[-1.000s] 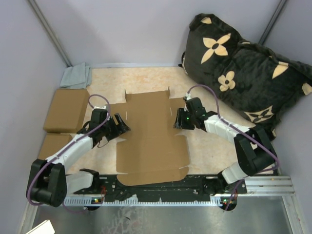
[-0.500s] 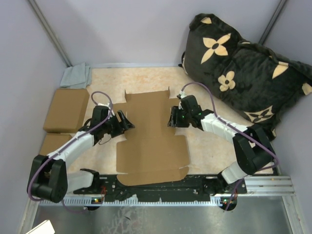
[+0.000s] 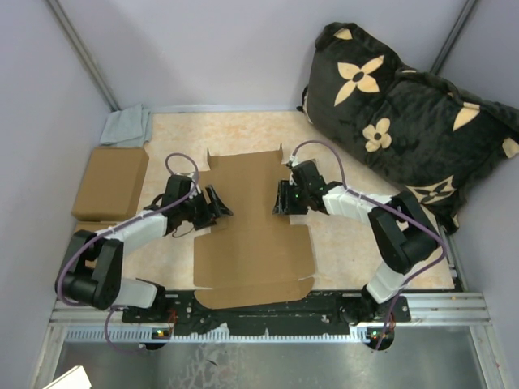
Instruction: Fold the paper box
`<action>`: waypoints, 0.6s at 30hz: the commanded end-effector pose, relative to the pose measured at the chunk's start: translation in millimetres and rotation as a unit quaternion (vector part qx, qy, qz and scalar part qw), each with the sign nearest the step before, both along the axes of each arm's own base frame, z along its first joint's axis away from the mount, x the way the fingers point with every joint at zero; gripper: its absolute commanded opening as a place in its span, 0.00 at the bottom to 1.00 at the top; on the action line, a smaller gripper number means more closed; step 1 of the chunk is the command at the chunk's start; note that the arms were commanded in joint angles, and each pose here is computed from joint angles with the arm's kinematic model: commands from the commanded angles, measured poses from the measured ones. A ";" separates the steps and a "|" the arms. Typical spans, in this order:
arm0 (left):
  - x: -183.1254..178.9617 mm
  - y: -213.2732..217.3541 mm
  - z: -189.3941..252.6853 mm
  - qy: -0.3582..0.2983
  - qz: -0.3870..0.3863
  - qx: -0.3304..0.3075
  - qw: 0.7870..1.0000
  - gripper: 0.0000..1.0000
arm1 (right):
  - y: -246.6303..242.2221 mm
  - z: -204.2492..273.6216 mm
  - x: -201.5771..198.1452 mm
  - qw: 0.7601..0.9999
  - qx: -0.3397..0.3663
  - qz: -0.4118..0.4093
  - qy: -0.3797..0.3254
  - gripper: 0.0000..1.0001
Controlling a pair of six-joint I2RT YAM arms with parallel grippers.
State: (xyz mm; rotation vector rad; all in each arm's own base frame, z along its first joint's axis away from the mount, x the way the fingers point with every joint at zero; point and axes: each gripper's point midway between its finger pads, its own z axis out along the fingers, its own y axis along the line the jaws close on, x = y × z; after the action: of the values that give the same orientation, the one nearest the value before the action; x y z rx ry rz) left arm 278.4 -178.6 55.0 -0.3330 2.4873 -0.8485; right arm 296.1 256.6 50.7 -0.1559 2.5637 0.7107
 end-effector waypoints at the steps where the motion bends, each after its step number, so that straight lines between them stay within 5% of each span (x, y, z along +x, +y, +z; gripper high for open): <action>1: 8.5 -11.9 1.5 -0.006 -0.010 -0.017 1.000 0.80 | 18.1 -2.4 10.6 1.000 0.018 0.009 -0.007 0.49; 10: 2.2 -11.0 -21.1 0.026 -0.013 -0.005 1.000 0.80 | 21.7 -32.3 4.1 1.000 -0.009 0.012 0.025 0.47; 18: 20.5 -5.4 -1.5 0.000 -0.007 0.024 1.000 0.80 | 11.2 -5.0 16.5 0.999 -0.036 -0.009 -0.009 0.47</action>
State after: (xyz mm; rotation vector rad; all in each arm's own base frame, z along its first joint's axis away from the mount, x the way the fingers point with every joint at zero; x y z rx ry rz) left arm 285.4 -186.4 45.1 -0.3365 2.5198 -0.8617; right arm 306.8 271.4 33.4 -0.1488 2.5869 0.7039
